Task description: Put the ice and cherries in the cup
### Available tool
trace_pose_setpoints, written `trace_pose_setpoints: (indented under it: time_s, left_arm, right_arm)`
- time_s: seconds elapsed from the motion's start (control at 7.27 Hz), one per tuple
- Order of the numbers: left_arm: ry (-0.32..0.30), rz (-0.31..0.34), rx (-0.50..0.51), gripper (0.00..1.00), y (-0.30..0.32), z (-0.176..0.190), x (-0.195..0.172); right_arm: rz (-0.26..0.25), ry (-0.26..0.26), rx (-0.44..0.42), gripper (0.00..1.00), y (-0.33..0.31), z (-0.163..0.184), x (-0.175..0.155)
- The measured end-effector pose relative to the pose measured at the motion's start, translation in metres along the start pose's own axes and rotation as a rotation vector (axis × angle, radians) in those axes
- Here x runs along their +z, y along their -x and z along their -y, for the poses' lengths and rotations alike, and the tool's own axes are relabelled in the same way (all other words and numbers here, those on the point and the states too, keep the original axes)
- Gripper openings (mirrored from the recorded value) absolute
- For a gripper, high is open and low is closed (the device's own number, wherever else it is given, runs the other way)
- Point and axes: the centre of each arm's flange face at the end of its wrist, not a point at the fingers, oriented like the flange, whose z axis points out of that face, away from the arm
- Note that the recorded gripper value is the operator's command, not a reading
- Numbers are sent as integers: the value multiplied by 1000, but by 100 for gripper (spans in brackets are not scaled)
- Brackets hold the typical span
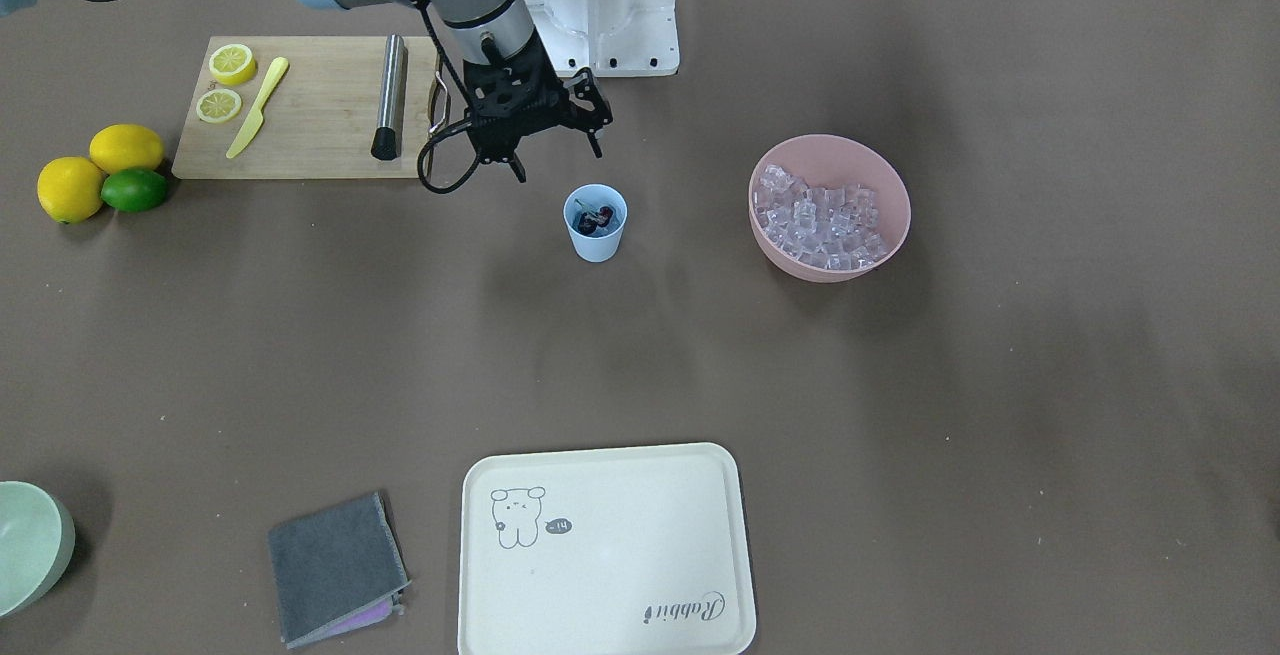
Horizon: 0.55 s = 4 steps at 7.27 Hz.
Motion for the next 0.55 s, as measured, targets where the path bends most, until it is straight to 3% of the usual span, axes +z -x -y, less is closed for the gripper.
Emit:
trace_pose_setpoints:
  time_s: [0.28,0.55]
  left_arm:
    - [-34,8,-10,98,3,-17,9]
    - [-51,7,-3,98,3,-20,10]
  right_arm:
    - [-33,35,-40,100,-71,31,-39]
    - [-77,21,-52,100,-146,62,-93]
